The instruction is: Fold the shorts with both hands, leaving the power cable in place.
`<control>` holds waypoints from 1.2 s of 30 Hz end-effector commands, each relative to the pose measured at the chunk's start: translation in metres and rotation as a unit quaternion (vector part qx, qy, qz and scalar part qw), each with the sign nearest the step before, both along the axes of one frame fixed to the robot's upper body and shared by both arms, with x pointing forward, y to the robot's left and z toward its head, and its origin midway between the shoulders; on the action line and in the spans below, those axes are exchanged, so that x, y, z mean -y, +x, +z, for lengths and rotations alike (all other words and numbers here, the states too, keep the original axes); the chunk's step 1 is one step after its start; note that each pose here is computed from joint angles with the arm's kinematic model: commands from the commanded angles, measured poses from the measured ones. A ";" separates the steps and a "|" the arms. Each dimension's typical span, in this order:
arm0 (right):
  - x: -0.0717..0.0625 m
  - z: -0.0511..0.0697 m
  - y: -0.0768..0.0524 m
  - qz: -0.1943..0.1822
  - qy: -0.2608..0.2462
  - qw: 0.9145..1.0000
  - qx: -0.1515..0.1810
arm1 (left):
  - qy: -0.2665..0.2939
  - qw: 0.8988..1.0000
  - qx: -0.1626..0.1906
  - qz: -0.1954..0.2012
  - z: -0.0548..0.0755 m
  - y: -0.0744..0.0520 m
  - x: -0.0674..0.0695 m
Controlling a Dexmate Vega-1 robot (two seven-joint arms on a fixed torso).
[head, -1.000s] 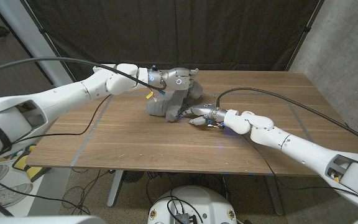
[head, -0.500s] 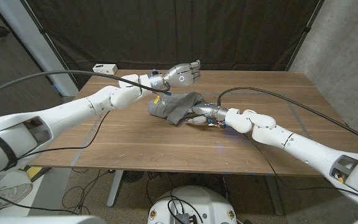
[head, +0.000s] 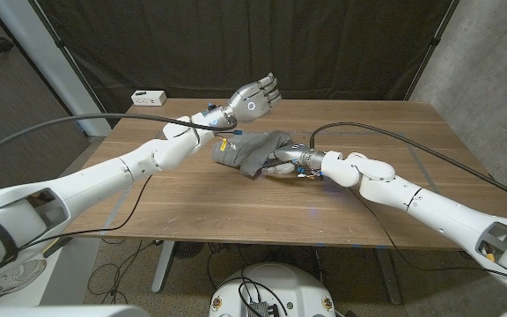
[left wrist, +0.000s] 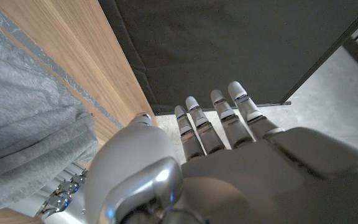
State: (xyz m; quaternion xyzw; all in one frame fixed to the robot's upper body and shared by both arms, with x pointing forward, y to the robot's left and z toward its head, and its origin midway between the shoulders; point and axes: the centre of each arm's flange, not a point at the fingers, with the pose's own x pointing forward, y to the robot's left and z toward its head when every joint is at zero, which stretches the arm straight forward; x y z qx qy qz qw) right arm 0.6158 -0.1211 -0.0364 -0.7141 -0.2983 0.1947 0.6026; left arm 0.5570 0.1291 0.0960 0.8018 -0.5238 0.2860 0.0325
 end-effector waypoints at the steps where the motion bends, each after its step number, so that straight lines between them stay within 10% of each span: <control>1: 0.002 0.017 -0.018 -0.006 0.008 1.000 0.022 | -0.095 0.995 -0.024 0.004 -0.005 -0.017 -0.020; 21: 0.016 0.036 -0.043 -0.048 0.012 0.997 0.056 | -0.157 0.987 -0.034 0.003 -0.006 -0.040 -0.047; 36: 0.061 0.059 -0.051 -0.114 0.079 0.986 0.089 | -0.262 0.963 -0.063 0.008 -0.008 -0.057 -0.082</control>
